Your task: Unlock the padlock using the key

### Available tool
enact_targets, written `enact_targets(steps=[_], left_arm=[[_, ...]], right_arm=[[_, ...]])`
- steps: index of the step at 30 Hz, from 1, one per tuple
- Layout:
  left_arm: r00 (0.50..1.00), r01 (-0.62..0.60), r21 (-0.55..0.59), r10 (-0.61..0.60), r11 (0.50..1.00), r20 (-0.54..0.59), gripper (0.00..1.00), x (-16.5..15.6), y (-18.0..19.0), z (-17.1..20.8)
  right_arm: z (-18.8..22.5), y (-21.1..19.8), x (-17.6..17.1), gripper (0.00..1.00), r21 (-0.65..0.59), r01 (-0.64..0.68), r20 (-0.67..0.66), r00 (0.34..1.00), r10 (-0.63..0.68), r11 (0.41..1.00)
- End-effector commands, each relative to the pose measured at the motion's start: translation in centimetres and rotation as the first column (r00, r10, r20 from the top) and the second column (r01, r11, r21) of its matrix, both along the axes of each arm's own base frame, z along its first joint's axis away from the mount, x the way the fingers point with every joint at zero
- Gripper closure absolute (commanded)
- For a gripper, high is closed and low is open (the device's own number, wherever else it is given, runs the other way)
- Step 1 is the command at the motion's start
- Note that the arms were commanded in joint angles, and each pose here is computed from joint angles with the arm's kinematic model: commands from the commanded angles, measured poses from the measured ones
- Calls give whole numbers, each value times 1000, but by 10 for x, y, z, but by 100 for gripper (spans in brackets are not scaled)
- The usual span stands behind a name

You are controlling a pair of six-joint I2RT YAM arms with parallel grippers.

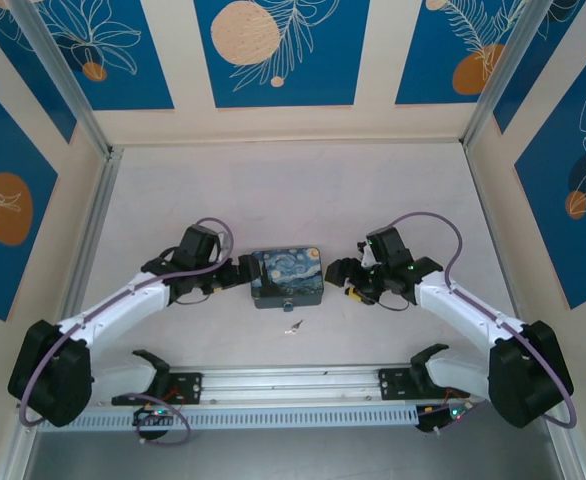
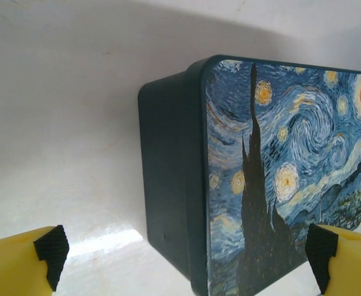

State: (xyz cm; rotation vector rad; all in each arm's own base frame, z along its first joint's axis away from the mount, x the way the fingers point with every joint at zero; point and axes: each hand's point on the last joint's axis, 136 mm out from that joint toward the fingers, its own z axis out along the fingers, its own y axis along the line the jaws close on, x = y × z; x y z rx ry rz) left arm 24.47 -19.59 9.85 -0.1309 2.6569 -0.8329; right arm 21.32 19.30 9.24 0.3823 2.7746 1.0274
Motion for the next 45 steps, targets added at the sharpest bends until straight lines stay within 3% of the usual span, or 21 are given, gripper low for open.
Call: enact_targets(steps=[1, 6, 16, 23, 31, 40, 45], left_arm=[[1000, 3, -41, -3, 999, 4, 0, 5, -14, -1], [1000, 16, -72, -17, 997, -5, 0, 13, -28, -2], [999, 42, -73, -41, 996, 12, 0, 51, -55, -6], [997, 59, -24, -58, 998, 47, 0, 87, -68, -5], [996, 60, -32, -58, 998, 64, 0, 123, -86, -2], [996, 43, -31, -40, 999, 76, 0, 144, -88, -2], [997, 46, -31, -43, 998, 70, 0, 146, -89, -3]], right_arm=[[-5, 7, 4, 26, -2, 42, -25, 999, -42, 999], [-6, 28, 16, 27, 8, 27, -35, 999, -26, 1000], [-13, 59, 63, 48, -18, 31, -62, 998, -32, 999], [-7, 59, 107, 54, -10, 82, -39, 996, -83, 997], [5, 53, 148, 55, -4, 124, -20, 992, -124, 992], [-1, 54, 143, 54, -1, 148, -56, 987, -148, 989], [-9, 53, 137, 41, -4, 157, -74, 985, -157, 988]])
